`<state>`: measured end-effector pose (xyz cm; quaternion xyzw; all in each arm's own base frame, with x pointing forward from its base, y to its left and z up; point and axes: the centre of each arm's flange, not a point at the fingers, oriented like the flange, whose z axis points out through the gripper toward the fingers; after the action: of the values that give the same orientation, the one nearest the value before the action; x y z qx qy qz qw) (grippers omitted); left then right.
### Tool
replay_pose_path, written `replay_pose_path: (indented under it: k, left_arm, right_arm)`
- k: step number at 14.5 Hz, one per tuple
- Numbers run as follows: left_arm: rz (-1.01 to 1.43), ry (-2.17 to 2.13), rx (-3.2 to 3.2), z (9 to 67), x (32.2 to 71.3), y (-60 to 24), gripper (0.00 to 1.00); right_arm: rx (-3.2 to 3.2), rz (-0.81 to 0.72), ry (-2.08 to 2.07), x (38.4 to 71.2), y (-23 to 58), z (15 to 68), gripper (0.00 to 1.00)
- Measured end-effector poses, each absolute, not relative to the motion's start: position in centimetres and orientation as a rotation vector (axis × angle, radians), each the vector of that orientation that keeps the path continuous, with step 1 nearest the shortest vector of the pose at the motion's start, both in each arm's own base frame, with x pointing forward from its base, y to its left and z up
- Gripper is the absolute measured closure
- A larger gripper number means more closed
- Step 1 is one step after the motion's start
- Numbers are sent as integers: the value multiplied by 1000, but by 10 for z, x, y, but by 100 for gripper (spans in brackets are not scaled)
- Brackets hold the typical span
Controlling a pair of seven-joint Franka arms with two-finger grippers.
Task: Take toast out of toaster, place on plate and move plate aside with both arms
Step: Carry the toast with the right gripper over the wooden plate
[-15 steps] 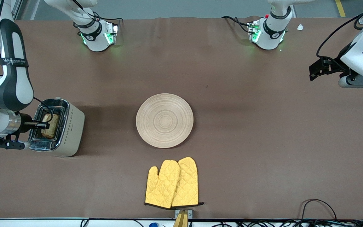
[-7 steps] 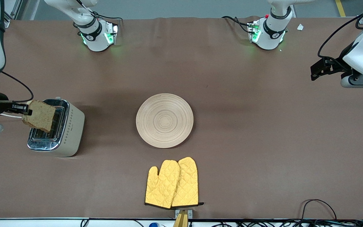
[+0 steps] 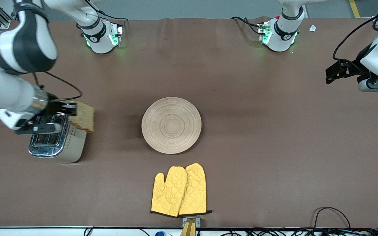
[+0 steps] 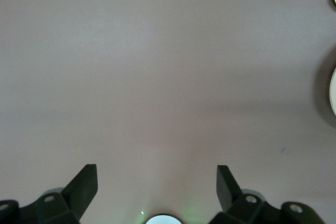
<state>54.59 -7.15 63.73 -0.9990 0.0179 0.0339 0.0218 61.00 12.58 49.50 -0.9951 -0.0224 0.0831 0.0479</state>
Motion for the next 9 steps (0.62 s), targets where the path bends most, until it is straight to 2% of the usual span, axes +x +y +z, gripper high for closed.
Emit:
replay_pose_path:
  k: [4, 9]
  left_arm:
    - [104, 55, -3096, 637, 546, -71, 0]
    - [106, 55, -3096, 637, 546, -71, 0]
  right_arm:
    - [-2950, 238, 3, 614, 224, 442, 91]
    - [-2805, 290, 121, 596, 334, 368, 91]
